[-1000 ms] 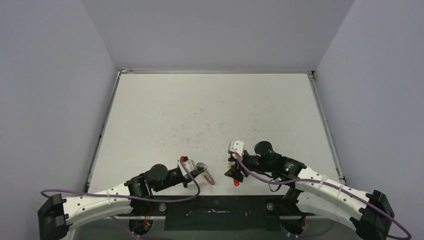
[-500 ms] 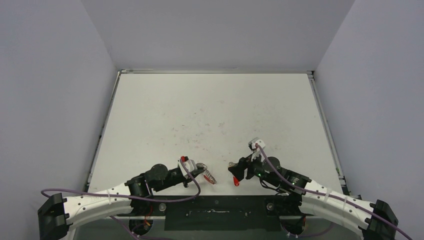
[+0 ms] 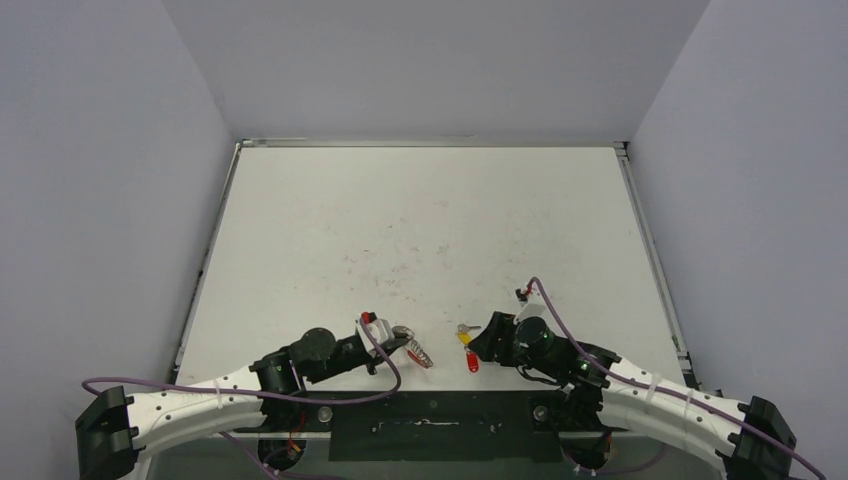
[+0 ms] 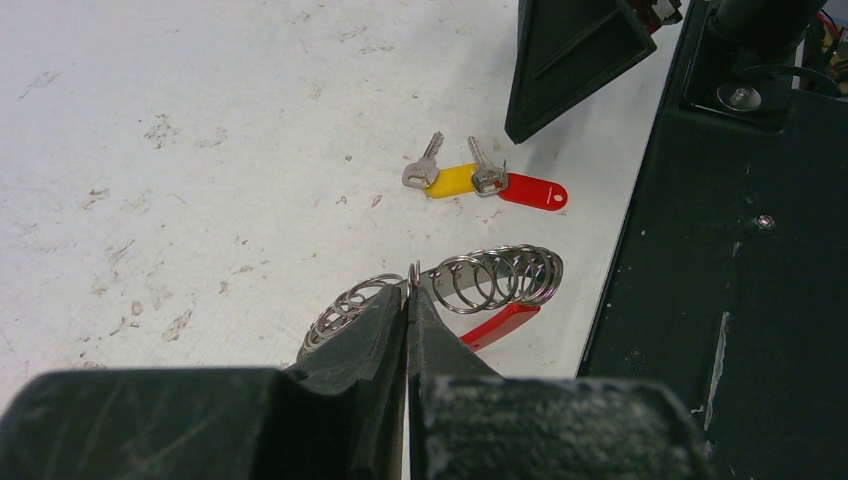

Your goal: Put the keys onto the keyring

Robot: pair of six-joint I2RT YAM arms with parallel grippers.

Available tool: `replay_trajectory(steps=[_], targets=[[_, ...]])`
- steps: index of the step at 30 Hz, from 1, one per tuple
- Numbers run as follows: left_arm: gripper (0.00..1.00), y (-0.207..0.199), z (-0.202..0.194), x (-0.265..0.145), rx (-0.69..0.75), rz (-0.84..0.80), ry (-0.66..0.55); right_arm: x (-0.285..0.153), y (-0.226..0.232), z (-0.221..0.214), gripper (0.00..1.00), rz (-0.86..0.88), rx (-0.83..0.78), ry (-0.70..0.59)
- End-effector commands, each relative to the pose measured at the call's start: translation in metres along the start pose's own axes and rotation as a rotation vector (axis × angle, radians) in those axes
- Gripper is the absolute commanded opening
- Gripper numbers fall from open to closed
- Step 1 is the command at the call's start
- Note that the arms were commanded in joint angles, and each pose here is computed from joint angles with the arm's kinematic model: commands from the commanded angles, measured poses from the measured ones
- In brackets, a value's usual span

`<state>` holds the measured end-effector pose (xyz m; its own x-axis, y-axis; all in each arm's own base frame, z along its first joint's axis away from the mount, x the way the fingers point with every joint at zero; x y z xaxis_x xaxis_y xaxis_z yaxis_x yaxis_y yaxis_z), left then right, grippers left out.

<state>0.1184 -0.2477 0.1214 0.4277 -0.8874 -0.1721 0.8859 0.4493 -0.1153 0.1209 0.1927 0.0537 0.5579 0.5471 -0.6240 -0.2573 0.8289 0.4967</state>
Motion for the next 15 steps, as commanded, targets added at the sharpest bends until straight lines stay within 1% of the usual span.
replay_trajectory(steps=[1, 6, 8, 11, 15], targets=[[0.0, -0.002, 0.02, 0.002, 0.0, -0.003, -0.062, 0.01, 0.004, -0.007, 0.57, 0.001, 0.11, 0.023], [0.0, -0.002, 0.021, 0.001, -0.001, 0.002, -0.055, 0.028, 0.016, -0.022, 0.57, 0.05, 0.143, 0.1], [0.0, -0.001, 0.022, 0.0, -0.001, 0.006, -0.057, 0.036, 0.025, -0.02, 0.57, 0.077, 0.143, 0.107], [0.0, -0.001, 0.023, -0.001, -0.001, 0.007, -0.057, 0.048, 0.044, -0.006, 0.57, 0.132, 0.116, 0.074], [0.0, -0.001, 0.025, -0.002, -0.003, 0.009, -0.057, 0.071, 0.053, 0.025, 0.58, 0.134, 0.056, 0.036]])
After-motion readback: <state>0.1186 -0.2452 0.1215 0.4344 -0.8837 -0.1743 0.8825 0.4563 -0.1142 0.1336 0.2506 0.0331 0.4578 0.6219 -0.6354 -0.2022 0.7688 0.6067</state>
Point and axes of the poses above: each gripper's point midway between its finger pads, its own x axis out along the fingers, its own y axis along the line the jaws close on, z = x × y, the point moved 1 cm from there along -x, back along the fingers, and after that the axes turned 8 degrees about -x, right-handed, at the moved point
